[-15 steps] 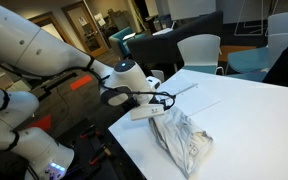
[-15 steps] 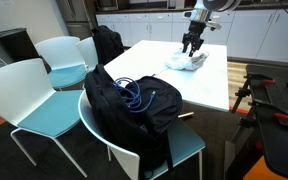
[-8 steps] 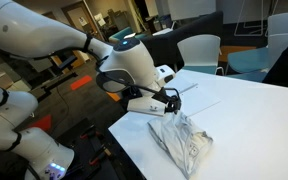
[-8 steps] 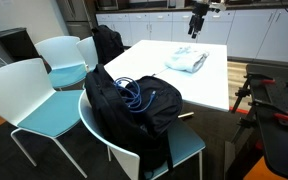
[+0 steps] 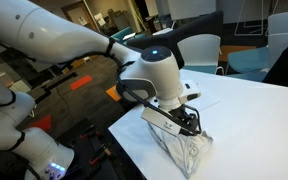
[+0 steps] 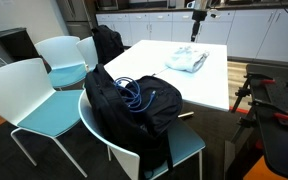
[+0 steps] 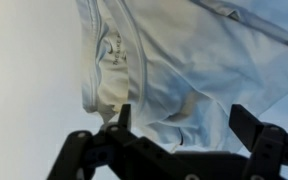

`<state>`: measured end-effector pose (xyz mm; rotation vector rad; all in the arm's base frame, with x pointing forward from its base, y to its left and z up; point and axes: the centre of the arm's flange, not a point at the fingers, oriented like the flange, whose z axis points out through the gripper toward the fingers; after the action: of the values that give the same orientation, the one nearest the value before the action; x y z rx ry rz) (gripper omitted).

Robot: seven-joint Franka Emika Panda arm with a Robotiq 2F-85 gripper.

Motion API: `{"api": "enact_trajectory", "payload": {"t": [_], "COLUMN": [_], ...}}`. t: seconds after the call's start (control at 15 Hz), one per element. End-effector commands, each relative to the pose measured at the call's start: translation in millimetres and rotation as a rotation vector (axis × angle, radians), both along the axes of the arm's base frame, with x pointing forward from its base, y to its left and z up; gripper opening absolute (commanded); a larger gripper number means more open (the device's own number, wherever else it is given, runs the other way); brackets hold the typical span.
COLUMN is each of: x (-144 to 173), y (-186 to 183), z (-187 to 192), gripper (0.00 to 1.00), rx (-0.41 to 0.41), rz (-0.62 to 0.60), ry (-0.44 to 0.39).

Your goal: Put the bottle and cable in the bag

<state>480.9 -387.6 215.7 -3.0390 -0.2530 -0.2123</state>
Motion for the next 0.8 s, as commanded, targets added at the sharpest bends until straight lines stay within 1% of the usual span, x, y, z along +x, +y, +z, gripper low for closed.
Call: {"api": "enact_trajectory", "payload": {"t": [0.0, 0.2, 0.47, 0.53, 0.6, 0.73], "x": [24, 29, 35, 36, 36, 36], "y": [-17, -24, -33, -34, -35, -37], "z": [-28, -46, -61, -64, -65, -64], "gripper": [1.00, 1.00, 1.00, 0.75, 0.74, 0.58], "rx": [0.045, 0.059, 0.073, 0.082, 0.088, 0.094], "rz": [-0.060, -0.096, -0.132, -0.131, -0.136, -0.143], "ry": [-0.011, -0.003, -0.031, -0.043, -0.048, -0.051]}}
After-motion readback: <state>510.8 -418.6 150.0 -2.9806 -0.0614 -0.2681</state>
